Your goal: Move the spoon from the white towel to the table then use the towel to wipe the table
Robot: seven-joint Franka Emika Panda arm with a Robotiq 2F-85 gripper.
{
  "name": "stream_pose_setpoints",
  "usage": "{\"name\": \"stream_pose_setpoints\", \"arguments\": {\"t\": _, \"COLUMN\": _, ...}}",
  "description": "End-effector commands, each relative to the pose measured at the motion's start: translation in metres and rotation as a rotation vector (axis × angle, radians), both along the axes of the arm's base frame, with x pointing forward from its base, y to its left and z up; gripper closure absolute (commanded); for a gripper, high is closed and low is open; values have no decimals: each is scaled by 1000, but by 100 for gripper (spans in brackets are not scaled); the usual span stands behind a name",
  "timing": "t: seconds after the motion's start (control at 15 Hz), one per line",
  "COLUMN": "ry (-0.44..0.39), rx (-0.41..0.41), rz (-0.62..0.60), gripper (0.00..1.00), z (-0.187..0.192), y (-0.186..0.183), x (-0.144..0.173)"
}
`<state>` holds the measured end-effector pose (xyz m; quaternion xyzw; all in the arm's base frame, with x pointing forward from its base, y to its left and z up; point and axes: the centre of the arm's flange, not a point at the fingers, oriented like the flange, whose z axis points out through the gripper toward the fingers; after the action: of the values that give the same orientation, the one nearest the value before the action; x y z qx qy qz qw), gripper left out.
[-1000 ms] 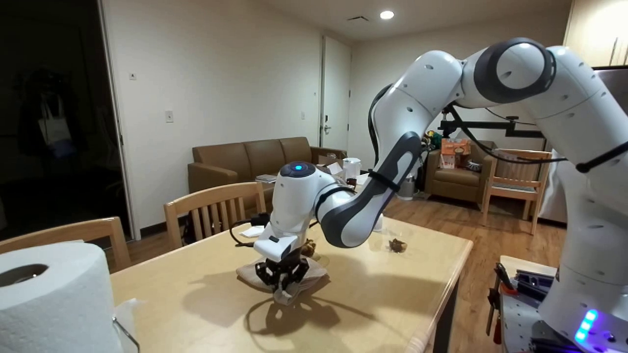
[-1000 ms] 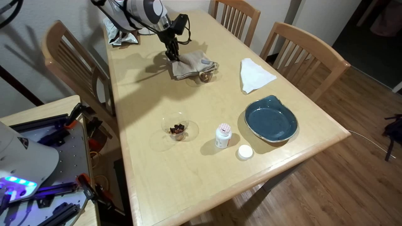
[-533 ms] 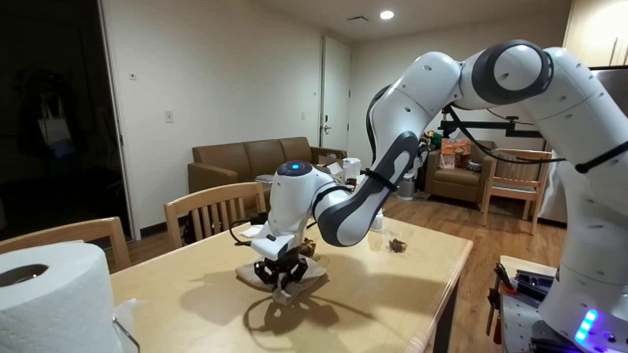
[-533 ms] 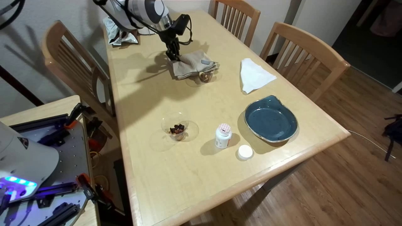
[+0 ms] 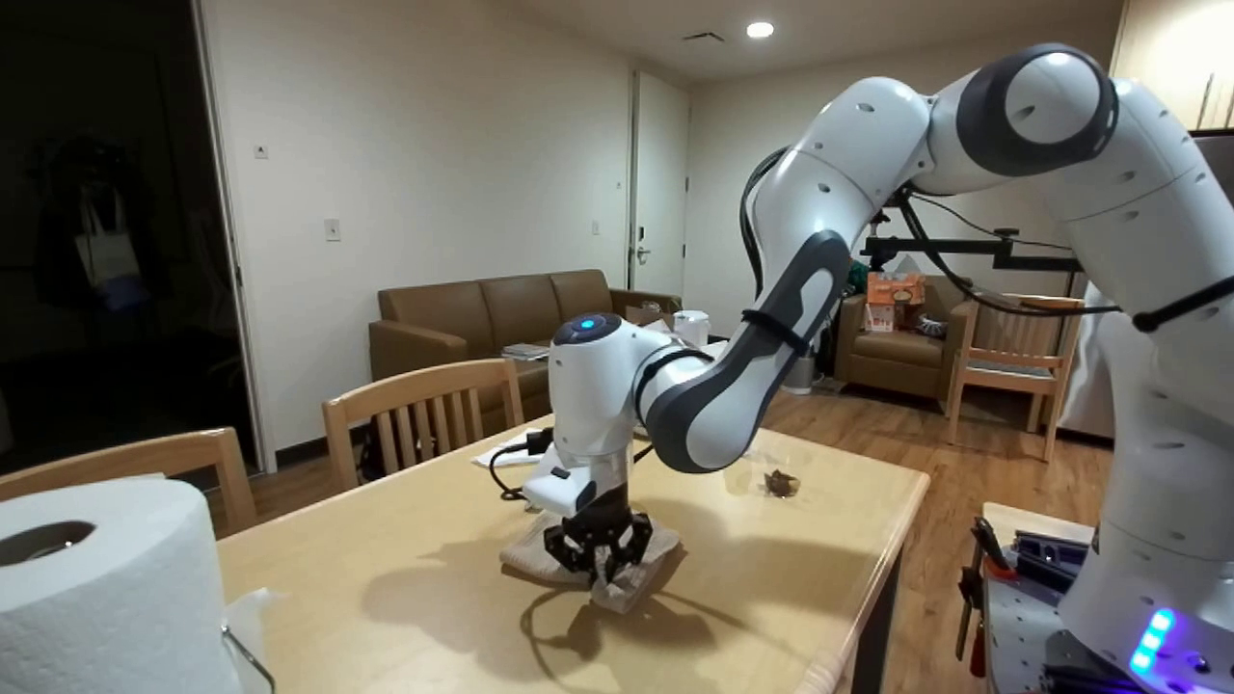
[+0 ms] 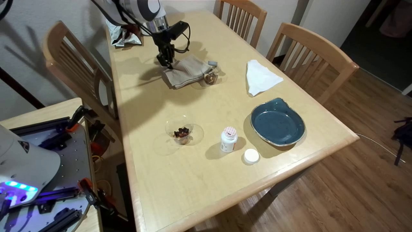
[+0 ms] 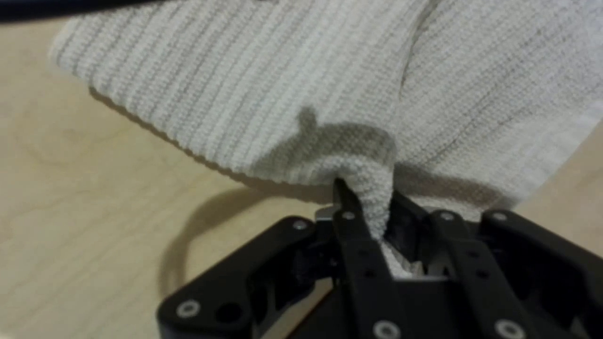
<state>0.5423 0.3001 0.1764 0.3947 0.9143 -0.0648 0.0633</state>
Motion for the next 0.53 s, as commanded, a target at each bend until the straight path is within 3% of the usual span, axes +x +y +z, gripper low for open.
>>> {"name": "stream_pose_setpoints", "arguments": {"t": 0.0, "ry": 89, "rx": -32, "rz": -84, "gripper": 96, "z": 3, "y": -17, "x": -57}}
{"name": "stream_pose_setpoints", "arguments": {"t": 0.47, "ry": 190, "rx": -45, "rz": -202, "gripper": 96, "z": 21, "y": -25, "x": -130}}
